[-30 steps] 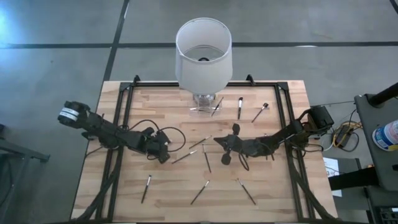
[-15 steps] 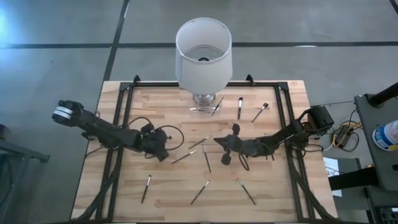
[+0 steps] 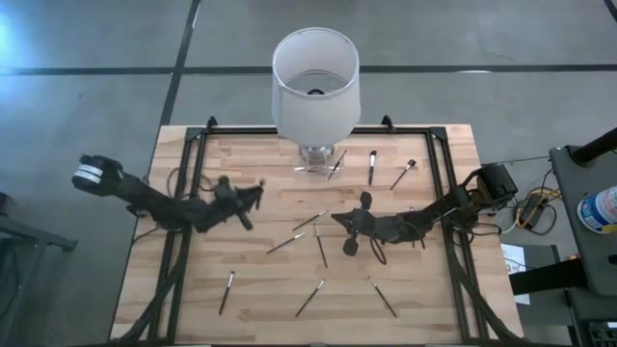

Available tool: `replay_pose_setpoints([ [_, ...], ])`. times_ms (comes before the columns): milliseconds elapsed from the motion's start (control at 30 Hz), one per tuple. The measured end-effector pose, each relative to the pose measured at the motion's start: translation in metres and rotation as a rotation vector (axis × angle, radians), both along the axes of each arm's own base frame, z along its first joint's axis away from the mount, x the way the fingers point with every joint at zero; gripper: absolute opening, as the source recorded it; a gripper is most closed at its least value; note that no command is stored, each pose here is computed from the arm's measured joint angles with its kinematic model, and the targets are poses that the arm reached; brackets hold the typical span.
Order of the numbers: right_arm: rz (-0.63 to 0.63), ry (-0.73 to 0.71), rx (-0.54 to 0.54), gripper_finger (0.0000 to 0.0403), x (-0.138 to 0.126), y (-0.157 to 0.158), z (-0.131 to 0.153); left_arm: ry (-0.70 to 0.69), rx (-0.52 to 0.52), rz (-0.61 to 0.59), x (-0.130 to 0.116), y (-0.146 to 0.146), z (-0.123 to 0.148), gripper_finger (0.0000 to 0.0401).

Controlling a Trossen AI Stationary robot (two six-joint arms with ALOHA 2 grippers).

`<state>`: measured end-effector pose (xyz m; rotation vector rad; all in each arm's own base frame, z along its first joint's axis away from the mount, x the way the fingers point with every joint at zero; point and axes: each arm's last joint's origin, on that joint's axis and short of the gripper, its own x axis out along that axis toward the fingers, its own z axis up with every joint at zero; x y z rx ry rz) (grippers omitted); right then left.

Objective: Put items in baskets/containers
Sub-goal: Put the black blush brush into the transparent organizer

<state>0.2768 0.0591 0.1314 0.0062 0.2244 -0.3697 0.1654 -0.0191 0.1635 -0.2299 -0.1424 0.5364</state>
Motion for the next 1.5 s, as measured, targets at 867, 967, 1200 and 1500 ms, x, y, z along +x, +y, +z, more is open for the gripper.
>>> replay_pose_setpoints([
  [867, 0.006, -0.003, -0.017, 0.0009, 0.0, 0.0, 0.001, -0.079, 0.142, 0.037, 0.078, 0.096, 0.001, 0.0032],
  [967, 0.007, -0.004, -0.017, 0.0008, 0.001, 0.0, 0.001, -0.077, 0.145, 0.033, 0.092, 0.1, -0.001, 0.0032],
  [1200, 0.015, -0.003, -0.02, 0.0008, 0.001, 0.002, 0.002, -0.077, 0.178, 0.057, 0.105, 0.112, 0.0, 0.0032],
  [1500, 0.016, -0.003, -0.022, 0.0009, 0.001, 0.002, 0.002, -0.062, 0.178, 0.085, 0.106, 0.13, -0.004, 0.0032],
])
